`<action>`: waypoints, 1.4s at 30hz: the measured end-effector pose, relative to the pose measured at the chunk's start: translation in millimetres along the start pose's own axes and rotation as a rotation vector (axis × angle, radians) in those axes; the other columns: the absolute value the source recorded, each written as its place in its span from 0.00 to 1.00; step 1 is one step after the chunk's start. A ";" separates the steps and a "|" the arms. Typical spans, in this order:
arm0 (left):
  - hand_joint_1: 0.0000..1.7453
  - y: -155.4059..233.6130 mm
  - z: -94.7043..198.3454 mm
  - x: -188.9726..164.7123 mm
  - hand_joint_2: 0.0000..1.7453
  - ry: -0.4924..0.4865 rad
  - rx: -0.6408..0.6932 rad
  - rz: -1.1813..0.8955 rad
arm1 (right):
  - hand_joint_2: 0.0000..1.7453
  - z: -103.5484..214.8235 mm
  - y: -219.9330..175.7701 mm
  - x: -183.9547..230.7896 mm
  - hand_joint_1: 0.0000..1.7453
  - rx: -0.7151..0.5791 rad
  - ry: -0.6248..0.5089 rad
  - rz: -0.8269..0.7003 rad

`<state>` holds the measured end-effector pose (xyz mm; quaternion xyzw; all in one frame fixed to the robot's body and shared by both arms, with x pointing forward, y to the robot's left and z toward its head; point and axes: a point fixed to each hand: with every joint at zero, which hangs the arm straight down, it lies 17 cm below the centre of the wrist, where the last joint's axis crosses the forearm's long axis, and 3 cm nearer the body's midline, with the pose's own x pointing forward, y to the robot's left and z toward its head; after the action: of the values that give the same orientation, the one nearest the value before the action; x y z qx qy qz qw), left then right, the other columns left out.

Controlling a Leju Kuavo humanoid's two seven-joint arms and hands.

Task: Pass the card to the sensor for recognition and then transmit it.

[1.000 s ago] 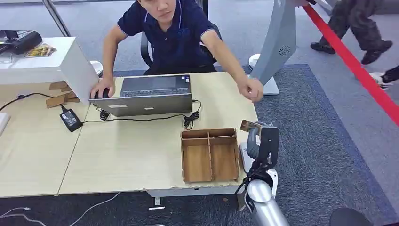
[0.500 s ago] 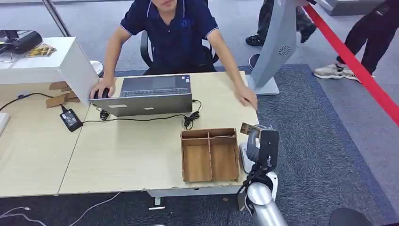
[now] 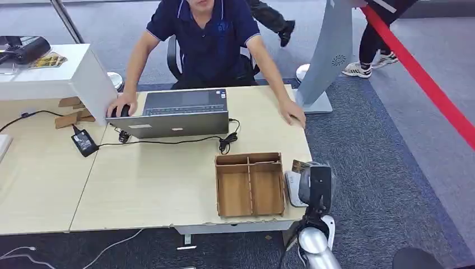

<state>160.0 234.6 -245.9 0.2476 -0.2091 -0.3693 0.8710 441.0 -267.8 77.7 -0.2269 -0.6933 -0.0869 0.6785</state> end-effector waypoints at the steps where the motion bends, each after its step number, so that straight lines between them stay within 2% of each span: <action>1: 0.00 0.1 0.0 -0.1 0.00 0.001 0.000 0.000 | 1.00 -0.1 -1.4 -2.2 1.00 -0.001 0.004 0.004; 27: 0.00 2.1 -0.4 -3.4 0.00 0.022 0.010 0.028 | 1.00 21.7 -13.3 -61.3 1.00 0.001 0.129 0.076; 42: 0.00 4.0 -1.0 -3.9 0.00 0.028 0.017 0.041 | 1.00 26.8 -3.6 -69.3 1.00 0.018 0.150 0.075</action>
<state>160.2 240.2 -245.1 0.2555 -0.2051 -0.3461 0.8791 413.7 -273.1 8.7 -0.2395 -0.6321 -0.0719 0.7335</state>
